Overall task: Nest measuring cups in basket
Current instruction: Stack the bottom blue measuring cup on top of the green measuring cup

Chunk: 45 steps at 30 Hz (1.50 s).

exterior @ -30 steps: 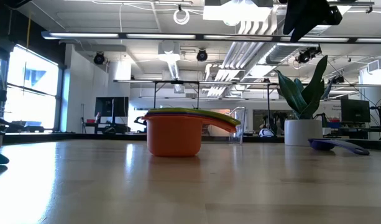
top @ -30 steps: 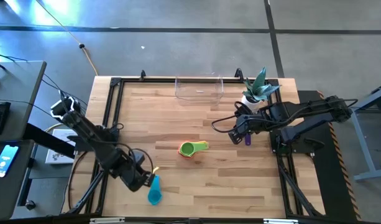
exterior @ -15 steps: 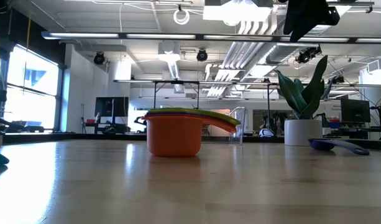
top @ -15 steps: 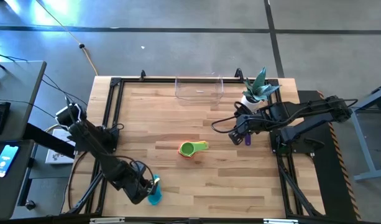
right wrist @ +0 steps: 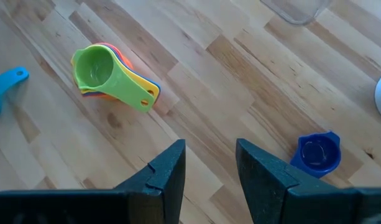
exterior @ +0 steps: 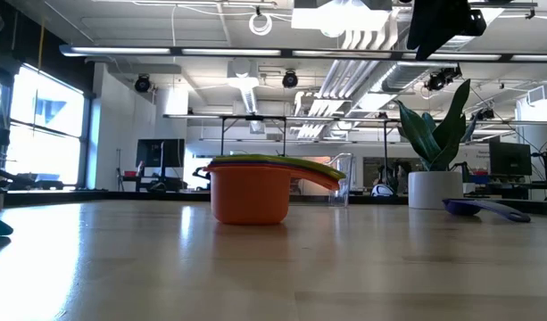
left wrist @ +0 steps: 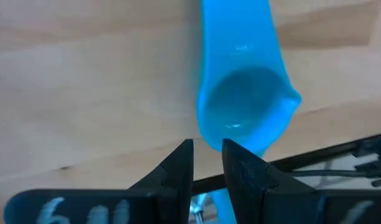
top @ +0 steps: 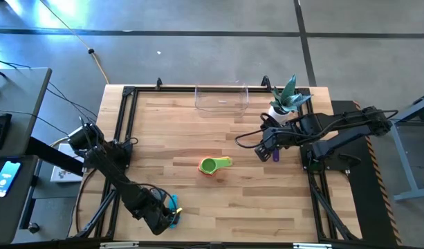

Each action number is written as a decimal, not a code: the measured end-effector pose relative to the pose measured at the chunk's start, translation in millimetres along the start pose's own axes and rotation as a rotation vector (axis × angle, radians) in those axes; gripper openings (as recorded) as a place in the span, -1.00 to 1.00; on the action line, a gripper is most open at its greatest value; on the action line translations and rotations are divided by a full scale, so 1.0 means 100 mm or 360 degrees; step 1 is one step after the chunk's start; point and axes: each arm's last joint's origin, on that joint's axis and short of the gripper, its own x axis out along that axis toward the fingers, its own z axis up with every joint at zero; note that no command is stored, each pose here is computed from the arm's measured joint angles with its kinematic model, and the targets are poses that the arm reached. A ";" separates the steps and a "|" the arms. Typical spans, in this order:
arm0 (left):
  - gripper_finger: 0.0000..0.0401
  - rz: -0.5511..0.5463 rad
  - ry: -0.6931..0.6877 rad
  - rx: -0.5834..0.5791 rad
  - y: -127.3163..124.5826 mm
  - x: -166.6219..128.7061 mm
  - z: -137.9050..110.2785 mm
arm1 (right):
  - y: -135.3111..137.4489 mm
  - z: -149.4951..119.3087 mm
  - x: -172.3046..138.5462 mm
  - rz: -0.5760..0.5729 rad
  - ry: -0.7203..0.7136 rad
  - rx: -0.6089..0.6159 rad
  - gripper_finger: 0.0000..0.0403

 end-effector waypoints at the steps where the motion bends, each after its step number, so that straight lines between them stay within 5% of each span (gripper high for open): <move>1: -0.63 -0.0001 0.0003 -0.0007 0.00 0.02 0.00 | 0.00 0.00 0.00 -0.0002 0.0000 0.0000 -0.34; 36: -0.64 0.0078 -0.0069 -0.0070 -0.04 0.24 0.13 | 0.00 0.01 0.00 -0.0003 0.0000 -0.0035 -0.34; 45: -0.96 0.0101 -0.0065 0.0068 -0.01 0.26 0.15 | 0.00 0.01 0.00 -0.0003 0.0001 -0.0035 -0.34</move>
